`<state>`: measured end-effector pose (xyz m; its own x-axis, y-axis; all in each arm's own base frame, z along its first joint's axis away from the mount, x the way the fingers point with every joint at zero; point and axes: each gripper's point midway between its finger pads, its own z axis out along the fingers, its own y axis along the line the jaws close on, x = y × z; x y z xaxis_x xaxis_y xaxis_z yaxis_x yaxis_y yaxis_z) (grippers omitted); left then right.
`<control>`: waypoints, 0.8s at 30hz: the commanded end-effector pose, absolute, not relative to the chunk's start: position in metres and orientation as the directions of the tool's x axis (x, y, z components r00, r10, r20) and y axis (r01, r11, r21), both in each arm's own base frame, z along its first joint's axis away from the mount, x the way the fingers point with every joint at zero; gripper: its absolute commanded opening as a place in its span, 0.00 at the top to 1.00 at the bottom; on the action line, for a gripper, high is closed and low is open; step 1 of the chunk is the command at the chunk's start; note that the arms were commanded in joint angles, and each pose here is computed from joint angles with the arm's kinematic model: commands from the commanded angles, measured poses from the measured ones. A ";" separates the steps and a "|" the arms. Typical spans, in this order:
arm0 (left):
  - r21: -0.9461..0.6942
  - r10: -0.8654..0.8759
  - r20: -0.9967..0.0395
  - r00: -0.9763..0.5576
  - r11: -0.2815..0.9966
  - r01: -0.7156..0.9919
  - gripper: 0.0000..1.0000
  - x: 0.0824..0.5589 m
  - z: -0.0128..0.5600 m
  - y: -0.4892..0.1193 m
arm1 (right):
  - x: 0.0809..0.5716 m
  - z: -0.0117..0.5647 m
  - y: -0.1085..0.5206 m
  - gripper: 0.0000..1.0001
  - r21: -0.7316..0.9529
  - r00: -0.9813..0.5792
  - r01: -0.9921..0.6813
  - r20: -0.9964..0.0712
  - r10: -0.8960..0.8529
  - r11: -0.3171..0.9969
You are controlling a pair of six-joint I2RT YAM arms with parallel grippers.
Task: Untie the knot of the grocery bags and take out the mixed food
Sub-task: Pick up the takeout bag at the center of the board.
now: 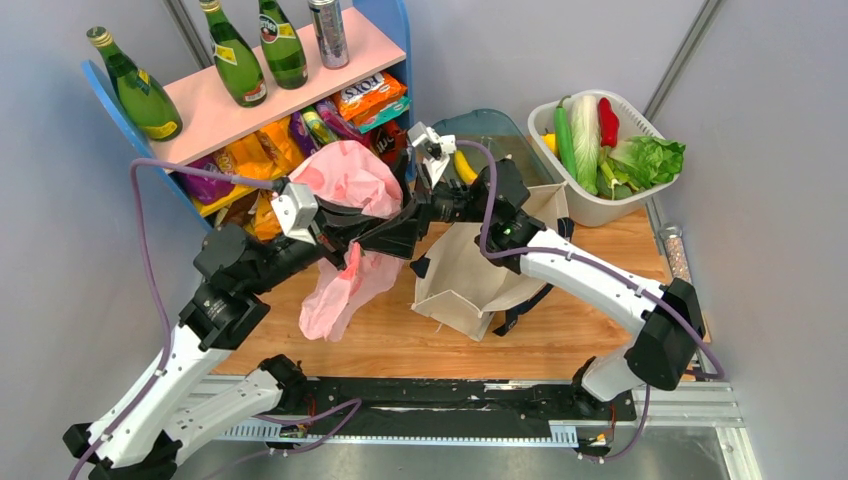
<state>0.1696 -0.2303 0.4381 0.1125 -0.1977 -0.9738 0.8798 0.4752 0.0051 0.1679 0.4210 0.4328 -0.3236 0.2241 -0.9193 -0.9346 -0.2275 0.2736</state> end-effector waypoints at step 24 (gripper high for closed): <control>-0.030 -0.404 -0.904 0.139 0.384 0.923 1.00 0.138 0.508 -0.221 | 0.157 0.431 0.414 0.72 0.067 -0.126 -0.967 -0.964 0.233 -0.247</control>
<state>0.1528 -0.2280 0.4699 0.0863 -0.3198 -0.9435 0.9064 0.4182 -0.0589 0.1536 0.4148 0.4256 -0.1725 0.2195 -0.9602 -0.9568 -0.2690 0.1104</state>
